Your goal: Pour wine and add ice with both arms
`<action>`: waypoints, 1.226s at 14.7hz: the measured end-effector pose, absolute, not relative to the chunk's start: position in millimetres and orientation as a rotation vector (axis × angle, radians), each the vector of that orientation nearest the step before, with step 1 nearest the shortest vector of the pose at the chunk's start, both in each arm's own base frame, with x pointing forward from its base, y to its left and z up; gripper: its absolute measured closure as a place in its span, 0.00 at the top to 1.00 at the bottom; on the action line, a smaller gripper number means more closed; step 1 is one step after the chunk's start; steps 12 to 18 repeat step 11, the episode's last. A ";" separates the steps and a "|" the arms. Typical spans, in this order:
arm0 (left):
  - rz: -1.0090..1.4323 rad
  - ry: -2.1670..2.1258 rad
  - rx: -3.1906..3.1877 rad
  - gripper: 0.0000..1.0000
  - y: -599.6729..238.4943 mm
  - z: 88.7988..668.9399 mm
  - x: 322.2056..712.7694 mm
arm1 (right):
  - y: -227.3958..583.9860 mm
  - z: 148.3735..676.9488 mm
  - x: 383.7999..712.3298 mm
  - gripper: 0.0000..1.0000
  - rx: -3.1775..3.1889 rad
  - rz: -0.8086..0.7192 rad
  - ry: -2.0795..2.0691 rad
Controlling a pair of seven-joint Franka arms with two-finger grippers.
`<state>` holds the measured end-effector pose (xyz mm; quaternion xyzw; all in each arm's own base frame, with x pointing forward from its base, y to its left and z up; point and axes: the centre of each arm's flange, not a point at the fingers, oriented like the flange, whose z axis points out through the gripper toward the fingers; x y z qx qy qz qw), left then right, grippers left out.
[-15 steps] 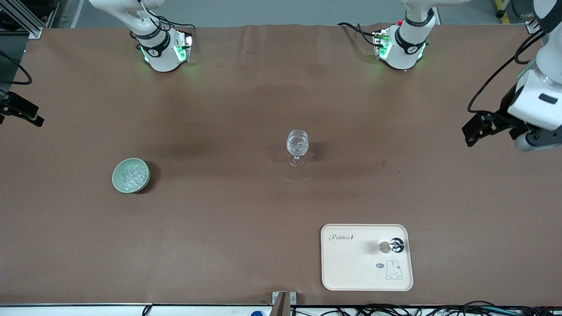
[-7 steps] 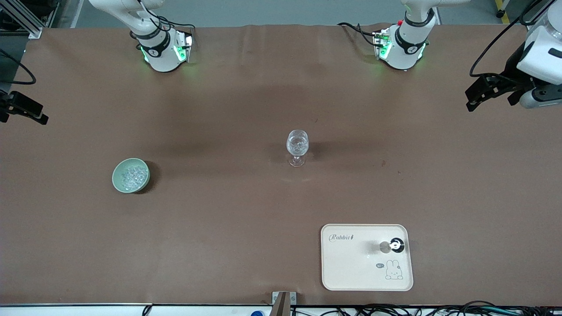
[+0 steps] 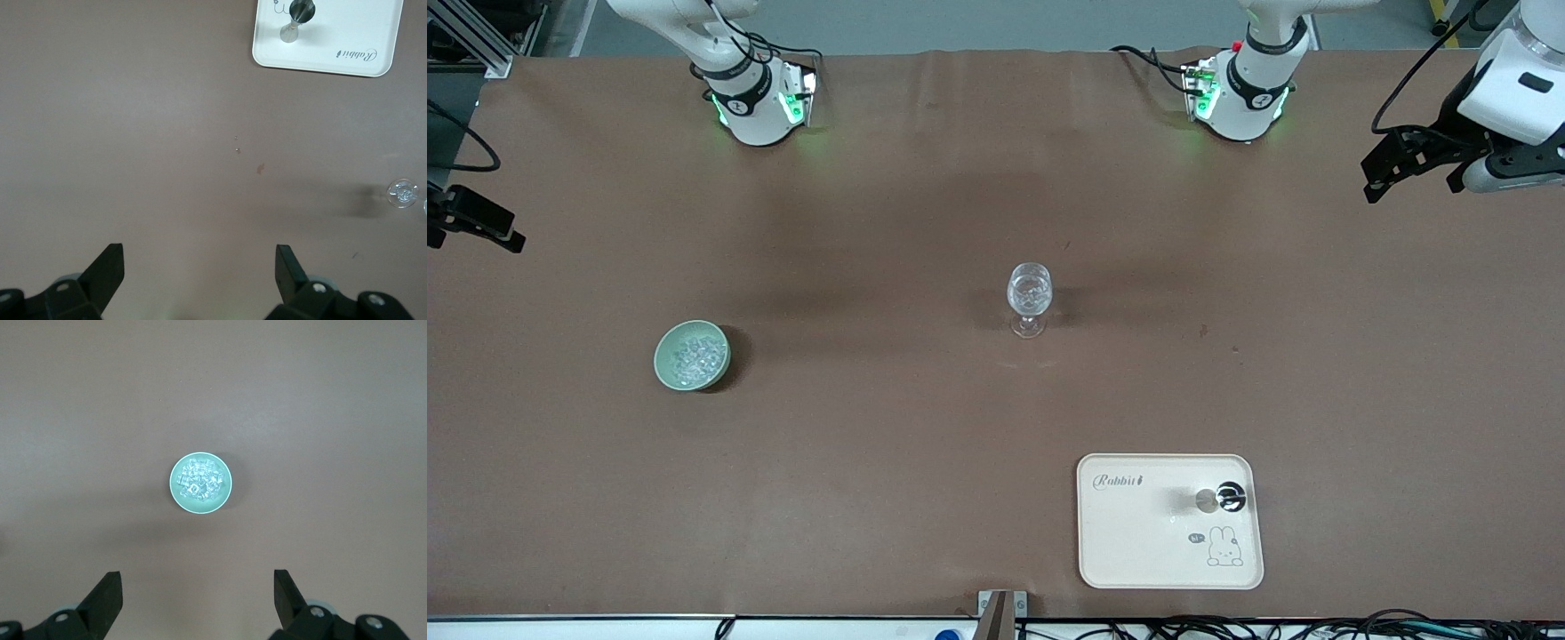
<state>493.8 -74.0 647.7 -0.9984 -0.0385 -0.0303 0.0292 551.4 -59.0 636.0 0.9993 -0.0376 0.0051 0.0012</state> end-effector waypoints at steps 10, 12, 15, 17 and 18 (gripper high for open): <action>-0.091 -0.120 -3.130 1.00 -68.0 642.5 516.4 | -58.5 635.5 551.7 1.00 3.137 0.015 -0.117; -0.091 -0.109 -3.129 1.00 -68.7 642.2 517.9 | -58.5 635.5 551.7 1.00 3.137 0.015 -0.117; -0.091 -0.109 -3.129 1.00 -68.7 642.2 517.9 | -58.5 635.5 551.7 1.00 3.137 0.015 -0.117; -0.091 -0.109 -3.129 1.00 -68.7 642.2 517.9 | -58.5 635.5 551.7 1.00 3.137 0.015 -0.117; -0.091 -0.109 -3.129 1.00 -68.7 642.2 517.9 | -58.5 635.5 551.7 1.00 3.137 0.015 -0.117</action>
